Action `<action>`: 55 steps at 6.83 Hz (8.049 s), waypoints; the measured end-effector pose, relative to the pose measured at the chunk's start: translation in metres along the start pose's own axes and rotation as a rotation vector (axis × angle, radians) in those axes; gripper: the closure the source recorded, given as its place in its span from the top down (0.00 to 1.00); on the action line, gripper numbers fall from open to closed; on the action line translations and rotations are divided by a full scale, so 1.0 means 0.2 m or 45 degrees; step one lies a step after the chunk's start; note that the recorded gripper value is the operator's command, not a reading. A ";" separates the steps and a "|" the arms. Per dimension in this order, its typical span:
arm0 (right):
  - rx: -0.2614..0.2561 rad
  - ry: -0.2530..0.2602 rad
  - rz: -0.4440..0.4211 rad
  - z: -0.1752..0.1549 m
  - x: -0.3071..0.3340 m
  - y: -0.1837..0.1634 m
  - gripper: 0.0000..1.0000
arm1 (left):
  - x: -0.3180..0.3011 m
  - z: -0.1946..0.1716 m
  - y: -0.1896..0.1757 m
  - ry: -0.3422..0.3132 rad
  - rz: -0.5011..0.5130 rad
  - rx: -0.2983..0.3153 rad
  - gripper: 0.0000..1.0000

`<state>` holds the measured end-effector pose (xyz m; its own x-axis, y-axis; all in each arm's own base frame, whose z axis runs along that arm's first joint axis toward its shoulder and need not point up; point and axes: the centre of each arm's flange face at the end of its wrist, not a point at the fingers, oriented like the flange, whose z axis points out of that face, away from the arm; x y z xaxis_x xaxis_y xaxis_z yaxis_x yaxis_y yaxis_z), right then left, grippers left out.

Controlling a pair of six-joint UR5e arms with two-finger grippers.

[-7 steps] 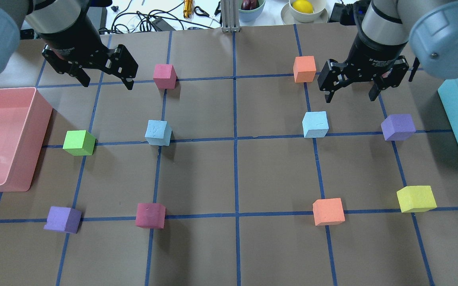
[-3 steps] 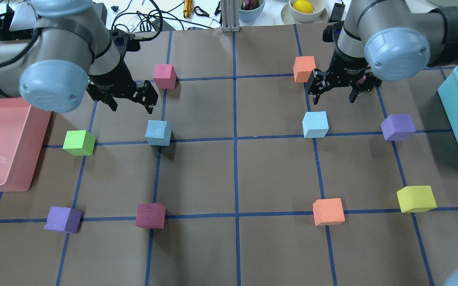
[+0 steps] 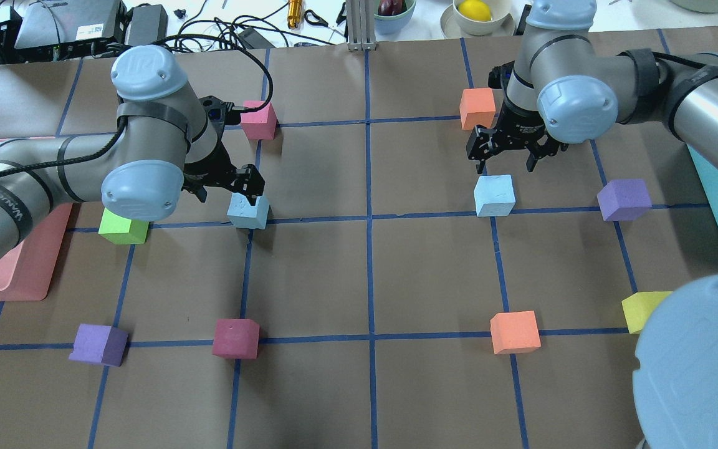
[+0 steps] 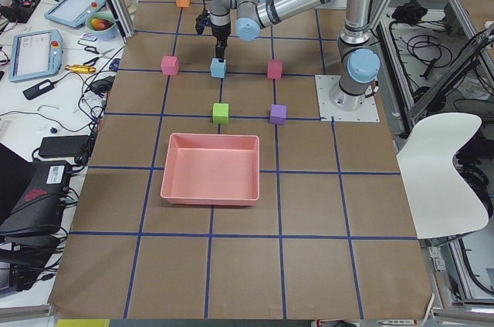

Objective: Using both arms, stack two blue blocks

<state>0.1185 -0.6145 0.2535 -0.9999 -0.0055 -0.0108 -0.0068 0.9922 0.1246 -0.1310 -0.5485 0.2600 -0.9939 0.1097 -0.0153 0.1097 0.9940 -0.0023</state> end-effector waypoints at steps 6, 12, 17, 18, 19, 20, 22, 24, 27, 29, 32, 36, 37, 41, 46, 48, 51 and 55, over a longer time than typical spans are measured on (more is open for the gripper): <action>-0.039 -0.020 -0.005 0.26 -0.01 0.03 0.00 | 0.02 0.27 -0.06 0.002 -0.012 -0.026 1.00; 0.173 -0.112 0.143 -0.19 -0.52 -0.34 0.00 | 0.02 0.32 -0.08 0.001 -0.050 -0.014 0.97; 0.163 -0.122 0.172 0.04 -1.04 -0.51 0.00 | 0.02 0.32 -0.08 0.010 -0.048 -0.014 0.06; 0.161 -0.121 0.161 0.08 -1.07 -0.51 0.02 | 0.02 0.32 -0.08 0.011 -0.041 -0.010 0.00; 0.171 -0.125 0.148 0.10 -1.10 -0.52 0.11 | 0.02 0.32 -0.09 0.012 -0.038 -0.006 0.00; 0.173 -0.127 0.135 0.11 -1.11 -0.52 0.45 | 0.02 0.31 -0.09 0.012 -0.038 -0.002 0.00; 0.160 -0.123 0.126 0.16 -1.13 -0.52 1.00 | 0.01 0.27 -0.13 0.010 -0.041 0.015 0.00; 0.169 -0.127 0.124 0.18 -1.13 -0.53 1.00 | 0.02 0.17 -0.19 0.006 -0.046 0.030 0.00; 0.219 -0.137 0.130 0.00 -1.10 -0.52 1.00 | 0.06 -0.06 -0.35 0.042 -0.073 0.023 0.00; 0.216 -0.118 0.154 -0.32 -0.88 -0.45 1.00 | 0.14 -0.21 -0.47 0.102 -0.126 0.011 0.00; 0.098 -0.088 0.164 -0.70 -0.37 -0.22 1.00 | 0.44 -0.27 -0.64 0.088 -0.156 0.050 0.00; 0.095 -0.006 0.198 -0.89 -0.15 0.53 1.00 | 0.92 -0.18 -0.92 0.103 -0.201 0.100 0.00; 0.117 -0.004 0.202 -0.92 -0.15 0.61 1.00 | 1.00 -0.13 -0.94 0.106 -0.210 0.091 0.00; 0.145 -0.005 0.133 -0.99 -0.13 0.70 1.00 | 1.12 -0.06 -0.92 0.090 -0.198 0.049 0.00; 0.167 0.003 0.110 -1.04 -0.12 0.74 1.00 | 1.13 0.04 -0.92 0.083 -0.196 0.015 1.00; 0.120 0.006 0.123 -1.04 -0.12 0.79 1.00 | 1.13 0.04 -0.92 0.085 -0.200 0.018 1.00; 0.094 0.006 0.146 -1.05 -0.09 0.82 1.00 | 1.08 -0.13 -0.91 0.100 -0.209 0.047 1.00; 0.096 0.005 0.177 -1.06 -0.07 0.82 1.00 | 0.46 -0.68 -0.67 0.042 -0.121 -0.127 1.00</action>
<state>0.1294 -0.4773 0.4842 -0.9912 0.1322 0.0054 0.1323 0.9899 0.0501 -0.2389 -0.6711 0.3955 -0.9998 0.0136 0.0131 0.0148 0.9951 0.0975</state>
